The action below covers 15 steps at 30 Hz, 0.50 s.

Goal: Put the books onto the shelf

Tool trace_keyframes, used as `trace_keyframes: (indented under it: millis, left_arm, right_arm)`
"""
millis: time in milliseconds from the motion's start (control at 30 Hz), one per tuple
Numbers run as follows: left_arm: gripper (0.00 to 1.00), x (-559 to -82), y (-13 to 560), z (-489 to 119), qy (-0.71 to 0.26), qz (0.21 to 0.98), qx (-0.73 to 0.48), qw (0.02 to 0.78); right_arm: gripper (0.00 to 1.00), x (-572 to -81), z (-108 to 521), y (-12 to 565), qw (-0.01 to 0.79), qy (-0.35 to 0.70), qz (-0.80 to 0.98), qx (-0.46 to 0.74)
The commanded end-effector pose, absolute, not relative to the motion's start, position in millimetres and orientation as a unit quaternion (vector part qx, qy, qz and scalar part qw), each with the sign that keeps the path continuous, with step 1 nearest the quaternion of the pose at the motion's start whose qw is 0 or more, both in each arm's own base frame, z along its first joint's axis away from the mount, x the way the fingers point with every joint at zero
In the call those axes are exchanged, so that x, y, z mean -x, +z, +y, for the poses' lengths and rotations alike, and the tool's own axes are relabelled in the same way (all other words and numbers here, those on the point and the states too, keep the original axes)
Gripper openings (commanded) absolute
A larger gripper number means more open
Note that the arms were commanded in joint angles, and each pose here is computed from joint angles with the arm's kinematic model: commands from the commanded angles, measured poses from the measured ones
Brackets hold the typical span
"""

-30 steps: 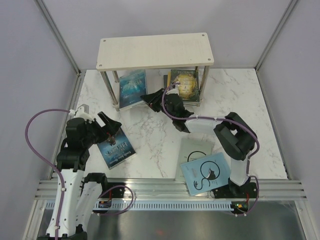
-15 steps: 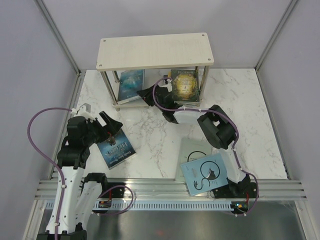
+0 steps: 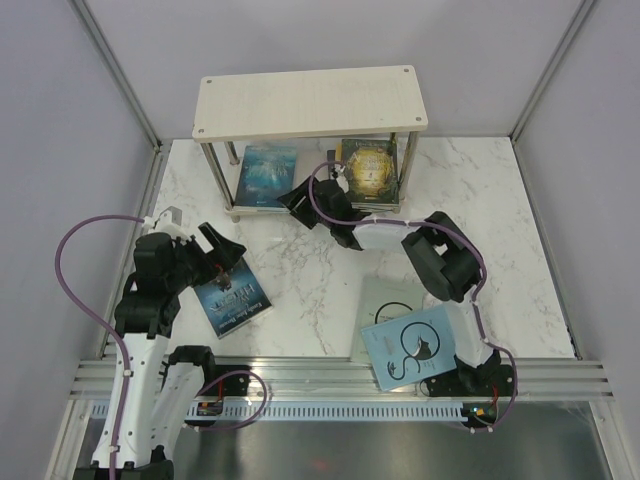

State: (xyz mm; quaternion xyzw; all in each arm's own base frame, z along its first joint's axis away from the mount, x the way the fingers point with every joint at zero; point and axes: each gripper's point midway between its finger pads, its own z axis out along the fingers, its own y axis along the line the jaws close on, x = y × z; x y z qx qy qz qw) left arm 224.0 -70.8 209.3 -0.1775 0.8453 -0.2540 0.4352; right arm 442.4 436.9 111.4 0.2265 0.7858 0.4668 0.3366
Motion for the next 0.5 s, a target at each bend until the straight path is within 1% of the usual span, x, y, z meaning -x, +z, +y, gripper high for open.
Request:
trace_keyframes:
  millis: [0, 33, 167, 267, 400, 433, 467]
  left_arm:
    - [1.0, -227, 217, -72, -0.256, 0.839, 0.152, 0.456]
    - [1.0, -227, 217, -72, -0.256, 0.839, 0.153, 0.456]
    - [1.0, -227, 217, -71, -0.255, 0.838, 0.154, 0.456]
    - [1.0, -229, 216, -70, -0.251, 0.839, 0.158, 0.456]
    - [1.0, -235, 203, -56, -0.211, 0.852, 0.189, 0.441]
    - [1.0, -234, 191, -45, -0.183, 0.86, 0.221, 0.421]
    - [1.0, -236, 184, -42, -0.172, 0.867, 0.232, 0.407]
  right_arm:
    - [0.67, -433, 425, 175, 0.36, 0.489, 0.766, -0.212]
    - [0.69, -431, 424, 173, 0.355, 0.482, 0.773, -0.209]
    - [0.69, -413, 416, 164, 0.33, 0.459, 0.802, -0.194]
    - [0.69, -397, 409, 164, 0.326, 0.458, 0.807, -0.181]
    - [0.69, -353, 414, 169, 0.322, 0.461, 0.819, -0.115]
    - [0.68, -343, 416, 170, 0.321, 0.461, 0.821, -0.099]
    - [0.69, -321, 424, 170, 0.32, 0.462, 0.825, -0.065]
